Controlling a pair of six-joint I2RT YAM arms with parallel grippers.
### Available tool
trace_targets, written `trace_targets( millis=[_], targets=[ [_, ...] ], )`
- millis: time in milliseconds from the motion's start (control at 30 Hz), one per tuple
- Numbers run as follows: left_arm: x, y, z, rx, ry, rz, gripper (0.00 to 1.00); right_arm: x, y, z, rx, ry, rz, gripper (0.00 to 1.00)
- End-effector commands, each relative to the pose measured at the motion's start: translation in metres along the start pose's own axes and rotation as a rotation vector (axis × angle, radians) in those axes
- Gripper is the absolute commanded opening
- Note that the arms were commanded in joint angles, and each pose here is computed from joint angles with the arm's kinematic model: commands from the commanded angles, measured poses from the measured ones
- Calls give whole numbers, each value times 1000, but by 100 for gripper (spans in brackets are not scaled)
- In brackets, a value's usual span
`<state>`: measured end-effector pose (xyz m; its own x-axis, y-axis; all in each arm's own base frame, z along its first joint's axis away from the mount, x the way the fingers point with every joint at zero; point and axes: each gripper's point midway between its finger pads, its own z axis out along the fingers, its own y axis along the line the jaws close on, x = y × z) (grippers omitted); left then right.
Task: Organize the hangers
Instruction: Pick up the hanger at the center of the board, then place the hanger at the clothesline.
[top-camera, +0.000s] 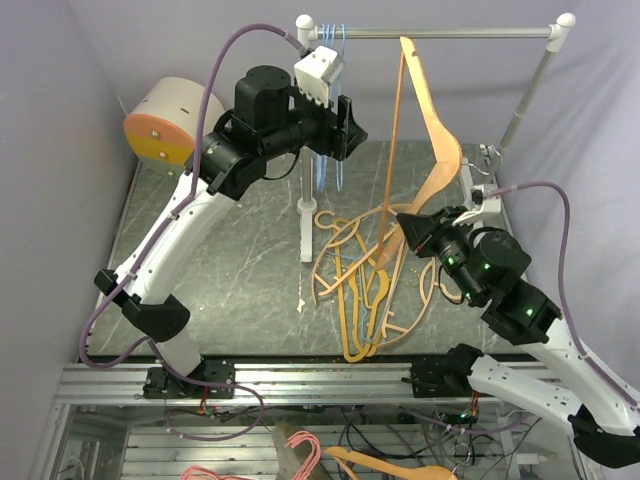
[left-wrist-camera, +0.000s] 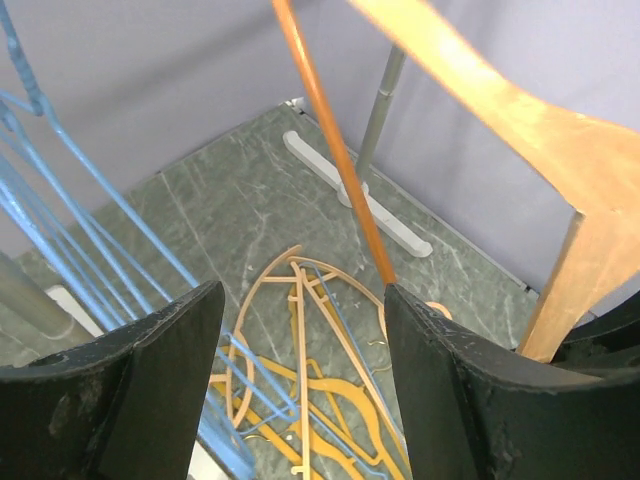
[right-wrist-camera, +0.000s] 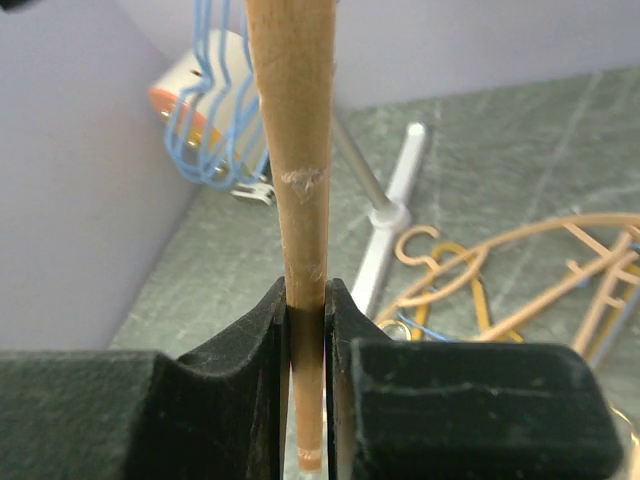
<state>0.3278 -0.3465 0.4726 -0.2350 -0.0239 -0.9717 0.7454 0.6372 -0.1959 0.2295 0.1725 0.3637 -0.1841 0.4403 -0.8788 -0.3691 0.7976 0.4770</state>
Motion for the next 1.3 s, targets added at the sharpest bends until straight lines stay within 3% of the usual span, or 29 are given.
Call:
trace_targets(
  millis=[0,233,467,733,1267],
  targets=[
    [-32,-2,-33,-21,-75,84,75,11,-40,-23,215,145,-79,0],
    [-27,16,-52,-119,-65,152,73,3,-43,-25,331,289,-190,0],
    [-36,34,-85,-185,-79,262,74,-5,-25,15,333,472,-397,0],
    [-42,91,-125,-409,-73,380,75,-67,-6,84,255,435,-473,0],
    [21,161,-196,-574,56,347,73,-72,-37,147,296,402,-440,0]
  ],
)
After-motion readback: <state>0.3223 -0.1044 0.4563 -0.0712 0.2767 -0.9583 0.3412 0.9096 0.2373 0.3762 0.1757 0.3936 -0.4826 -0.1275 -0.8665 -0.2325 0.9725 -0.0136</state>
